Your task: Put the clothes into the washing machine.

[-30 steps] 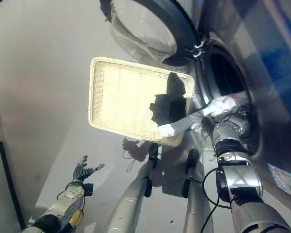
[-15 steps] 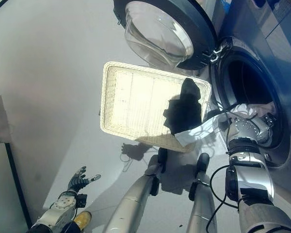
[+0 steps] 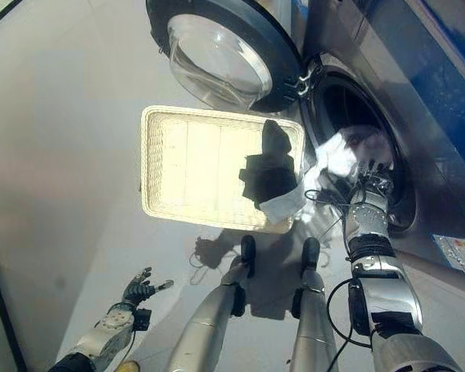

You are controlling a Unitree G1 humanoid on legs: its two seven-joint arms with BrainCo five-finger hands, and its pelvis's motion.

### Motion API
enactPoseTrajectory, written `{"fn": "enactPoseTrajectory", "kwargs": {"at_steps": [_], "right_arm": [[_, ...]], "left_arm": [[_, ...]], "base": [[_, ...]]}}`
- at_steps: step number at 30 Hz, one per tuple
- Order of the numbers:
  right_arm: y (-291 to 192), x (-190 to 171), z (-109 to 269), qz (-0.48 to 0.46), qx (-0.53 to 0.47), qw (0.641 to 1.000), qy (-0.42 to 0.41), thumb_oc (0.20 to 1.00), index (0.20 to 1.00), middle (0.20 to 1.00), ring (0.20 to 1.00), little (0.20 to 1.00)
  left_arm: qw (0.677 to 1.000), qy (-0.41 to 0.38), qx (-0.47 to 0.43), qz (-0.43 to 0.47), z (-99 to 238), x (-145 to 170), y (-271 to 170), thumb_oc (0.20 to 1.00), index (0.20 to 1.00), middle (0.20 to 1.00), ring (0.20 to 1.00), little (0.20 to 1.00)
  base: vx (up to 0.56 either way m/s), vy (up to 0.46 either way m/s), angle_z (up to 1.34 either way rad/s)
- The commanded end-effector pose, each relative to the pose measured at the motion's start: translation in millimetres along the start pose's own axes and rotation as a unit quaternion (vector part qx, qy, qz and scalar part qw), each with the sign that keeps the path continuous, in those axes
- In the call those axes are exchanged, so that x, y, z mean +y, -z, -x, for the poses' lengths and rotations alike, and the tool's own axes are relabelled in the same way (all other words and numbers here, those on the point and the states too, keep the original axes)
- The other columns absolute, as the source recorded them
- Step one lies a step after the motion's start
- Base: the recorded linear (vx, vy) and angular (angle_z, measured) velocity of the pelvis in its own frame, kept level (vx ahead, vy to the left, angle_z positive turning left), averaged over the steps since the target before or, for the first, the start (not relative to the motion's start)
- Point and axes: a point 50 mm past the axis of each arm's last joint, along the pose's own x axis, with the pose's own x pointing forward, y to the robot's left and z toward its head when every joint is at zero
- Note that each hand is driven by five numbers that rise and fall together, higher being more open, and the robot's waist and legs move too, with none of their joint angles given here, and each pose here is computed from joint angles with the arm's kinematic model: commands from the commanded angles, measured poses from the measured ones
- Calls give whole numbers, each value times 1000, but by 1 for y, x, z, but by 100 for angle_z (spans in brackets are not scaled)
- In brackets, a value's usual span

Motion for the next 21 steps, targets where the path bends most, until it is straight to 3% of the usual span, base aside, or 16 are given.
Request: {"fn": "enactPoseTrajectory", "kwargs": {"at_steps": [1,7,12,14,16,20,21], "right_arm": [[-74,25,-5,53,-153,982,-101,1000,1000,1000,1000,1000],[-64,-3,1,27,-147,984,-95,1000,1000,1000,1000,1000],[-43,-43,18,94,-114,986,-75,1000,1000,1000,1000,1000],[-19,-72,35,233,-63,968,-63,1000,1000,1000,1000,1000],[-9,-81,43,291,-45,954,-55,1000,1000,1000,1000,1000],[20,-110,73,525,15,847,-80,1000,1000,1000,1000,1000],[20,-110,73,525,15,847,-80,1000,1000,1000,1000,1000]], "left_arm": [[1000,-14,21,18,0,-7,13,1000,1000,1000,1000,1000],[1000,-8,16,26,-1,-15,12,1000,1000,1000,1000,1000],[999,-18,7,36,-2,-19,9,1000,1000,1000,1000,1000],[997,-48,-36,57,-2,-19,-1,1000,1000,1000,1000,1000],[995,-55,-48,63,-1,-19,-5,1000,1000,1000,1000,1000],[993,-64,-72,71,1,-23,-11,1000,1000,1000,1000,1000],[993,-64,-72,71,1,-23,-11,1000,1000,1000,1000,1000]], "base": [[-23,22,6],[-20,25,-1],[-30,45,0],[-36,96,0],[-20,75,-3],[-31,74,-14],[-53,37,-12]]}}
